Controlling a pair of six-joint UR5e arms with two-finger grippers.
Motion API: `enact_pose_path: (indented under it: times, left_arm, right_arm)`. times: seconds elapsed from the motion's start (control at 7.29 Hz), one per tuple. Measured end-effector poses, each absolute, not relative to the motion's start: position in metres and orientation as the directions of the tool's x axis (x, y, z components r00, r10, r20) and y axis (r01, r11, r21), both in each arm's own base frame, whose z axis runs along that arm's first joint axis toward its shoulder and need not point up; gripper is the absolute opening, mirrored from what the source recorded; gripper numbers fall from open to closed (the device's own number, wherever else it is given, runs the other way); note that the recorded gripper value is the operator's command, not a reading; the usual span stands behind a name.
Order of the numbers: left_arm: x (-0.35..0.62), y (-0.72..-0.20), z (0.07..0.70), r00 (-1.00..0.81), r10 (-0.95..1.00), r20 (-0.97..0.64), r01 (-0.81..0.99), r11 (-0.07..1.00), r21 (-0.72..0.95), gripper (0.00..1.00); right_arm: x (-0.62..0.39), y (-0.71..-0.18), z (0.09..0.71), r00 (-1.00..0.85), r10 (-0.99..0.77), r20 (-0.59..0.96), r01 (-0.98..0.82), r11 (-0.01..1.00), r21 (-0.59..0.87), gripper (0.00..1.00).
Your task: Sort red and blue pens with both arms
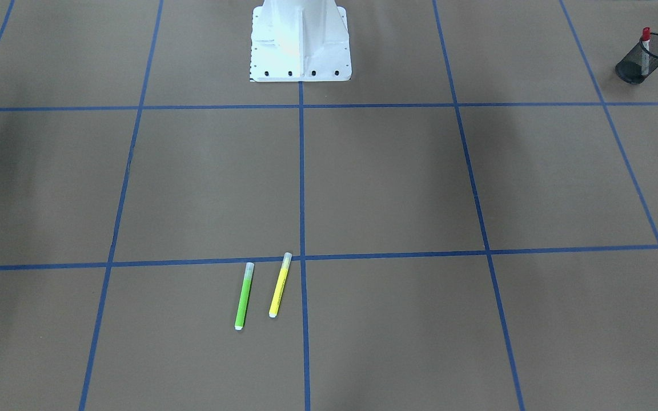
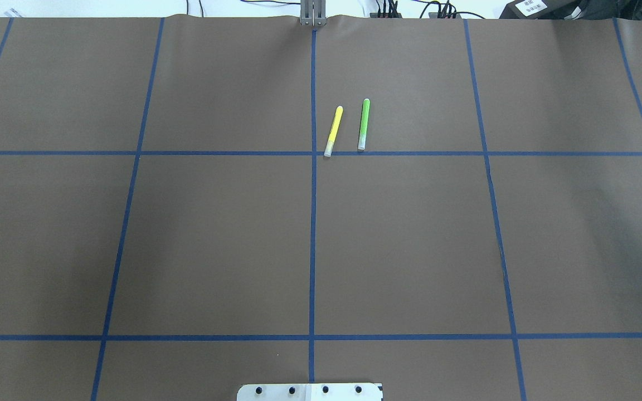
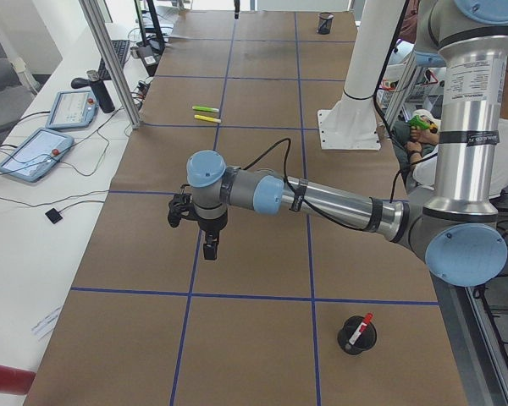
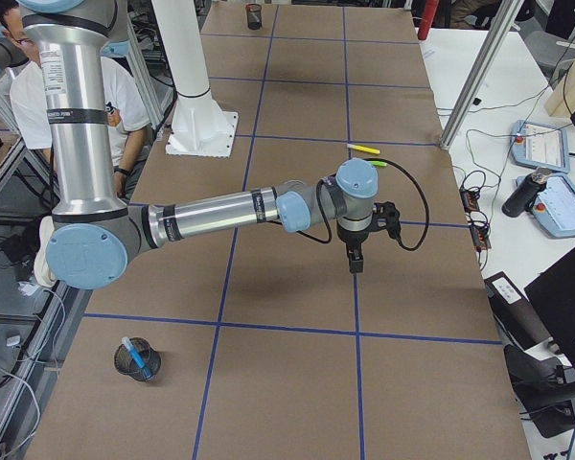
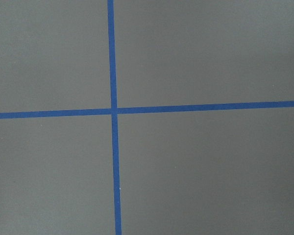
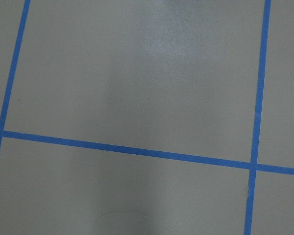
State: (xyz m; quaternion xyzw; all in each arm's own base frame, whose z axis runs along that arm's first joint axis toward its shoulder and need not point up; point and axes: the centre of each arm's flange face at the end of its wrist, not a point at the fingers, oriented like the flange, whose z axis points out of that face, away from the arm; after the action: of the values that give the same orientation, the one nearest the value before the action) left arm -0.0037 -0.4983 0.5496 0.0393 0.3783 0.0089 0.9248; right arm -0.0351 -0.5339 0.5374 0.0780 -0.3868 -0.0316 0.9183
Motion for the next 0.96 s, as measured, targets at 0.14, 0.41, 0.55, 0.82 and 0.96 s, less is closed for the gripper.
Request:
enact_pose_path:
  times: [0.14, 0.41, 0.55, 0.82, 0.96]
  left_arm:
    - [-0.004, -0.499, 0.549, 0.713, 0.052, -0.699, 0.014, 0.996, 0.089, 1.00]
    - [-0.003, -0.501, 0.546, 0.712, 0.061, -0.700, 0.014, 0.995, 0.101, 1.00]
    - [-0.003, -0.502, 0.542, 0.710, 0.067, -0.701, 0.014, 0.994, 0.109, 1.00]
    - [-0.002, -0.503, 0.534, 0.705, 0.077, -0.705, 0.014, 0.992, 0.122, 1.00]
    - [-0.001, -0.503, 0.532, 0.694, 0.082, -0.715, 0.012, 0.992, 0.125, 1.00]
  right_arm:
    - [-0.035, -0.534, 0.538, 0.699, -0.118, 0.705, -0.002, 0.986, 0.167, 1.00]
    - [-0.037, -0.534, 0.538, 0.700, -0.119, 0.704, 0.000, 0.986, 0.167, 1.00]
    - [-0.037, -0.535, 0.538, 0.699, -0.120, 0.704, 0.001, 0.986, 0.167, 1.00]
    - [-0.039, -0.535, 0.538, 0.699, -0.122, 0.705, 0.003, 0.986, 0.168, 1.00]
    - [-0.039, -0.535, 0.538, 0.699, -0.123, 0.705, 0.004, 0.986, 0.168, 1.00]
